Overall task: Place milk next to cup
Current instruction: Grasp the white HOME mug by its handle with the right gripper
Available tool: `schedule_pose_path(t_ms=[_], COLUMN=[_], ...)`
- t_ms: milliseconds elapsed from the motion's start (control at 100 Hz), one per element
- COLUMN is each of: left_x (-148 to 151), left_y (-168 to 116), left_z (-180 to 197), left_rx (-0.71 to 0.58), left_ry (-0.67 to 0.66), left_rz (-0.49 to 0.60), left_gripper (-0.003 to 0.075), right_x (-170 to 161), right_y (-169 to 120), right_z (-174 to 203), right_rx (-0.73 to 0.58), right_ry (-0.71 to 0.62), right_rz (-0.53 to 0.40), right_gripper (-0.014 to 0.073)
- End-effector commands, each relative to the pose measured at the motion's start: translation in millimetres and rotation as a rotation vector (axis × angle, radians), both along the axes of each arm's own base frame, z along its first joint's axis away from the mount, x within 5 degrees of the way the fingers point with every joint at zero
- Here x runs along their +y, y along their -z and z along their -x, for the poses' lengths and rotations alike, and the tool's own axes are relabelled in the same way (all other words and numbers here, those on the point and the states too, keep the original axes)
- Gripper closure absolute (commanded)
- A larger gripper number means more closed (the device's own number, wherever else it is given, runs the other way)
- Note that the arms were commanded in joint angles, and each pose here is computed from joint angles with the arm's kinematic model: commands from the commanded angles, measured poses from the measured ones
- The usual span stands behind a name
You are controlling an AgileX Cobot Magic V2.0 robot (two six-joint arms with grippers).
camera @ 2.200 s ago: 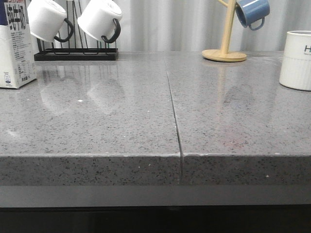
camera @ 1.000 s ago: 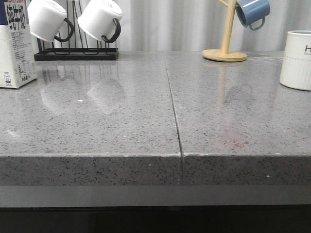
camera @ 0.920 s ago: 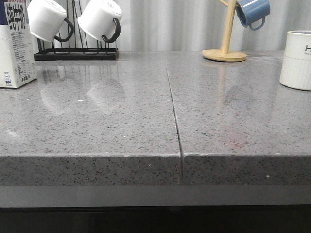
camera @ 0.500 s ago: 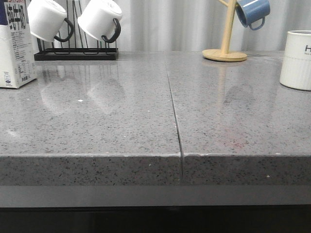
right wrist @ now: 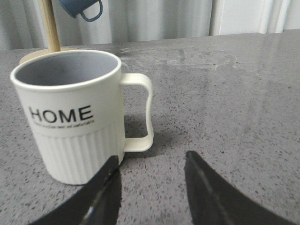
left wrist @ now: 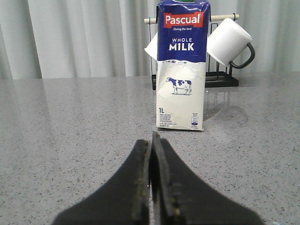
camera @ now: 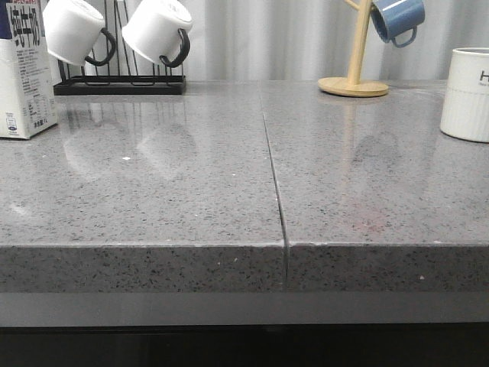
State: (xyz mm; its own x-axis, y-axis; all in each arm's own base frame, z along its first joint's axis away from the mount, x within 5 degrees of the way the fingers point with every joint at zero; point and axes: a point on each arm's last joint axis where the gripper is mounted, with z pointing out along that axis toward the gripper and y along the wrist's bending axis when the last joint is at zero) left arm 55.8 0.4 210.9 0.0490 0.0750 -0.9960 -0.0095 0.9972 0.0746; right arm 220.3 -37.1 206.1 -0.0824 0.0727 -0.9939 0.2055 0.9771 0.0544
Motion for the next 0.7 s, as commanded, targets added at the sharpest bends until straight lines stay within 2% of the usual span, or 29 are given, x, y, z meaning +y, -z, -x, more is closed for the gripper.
schedule_pose_path(t_ms=[0, 560, 630, 690], left_x=[0, 0, 0, 0], left_y=[6, 6, 6, 6], left_z=[1, 1, 1, 1], left_rx=[-0.064, -0.064, -0.064, -0.064], left_ry=[0.002, 0.002, 0.002, 0.002], left_rz=[0.014, 0.014, 0.014, 0.014], left_gripper=[0.0741, 0.0741, 0.0741, 0.0741], right_x=[-3, -17, -18, -20], right_y=[-19, -10, -8, -6], right_z=[-13, -96, -108, -115], right_rx=[-0.133, -0.117, -0.117, -0.113], right_ry=[0.007, 0.015, 0.014, 0.013], right_rz=[0.038, 0.031, 0.031, 0.03], right_gripper=[0.025, 0.0258, 0.0316, 0.0419])
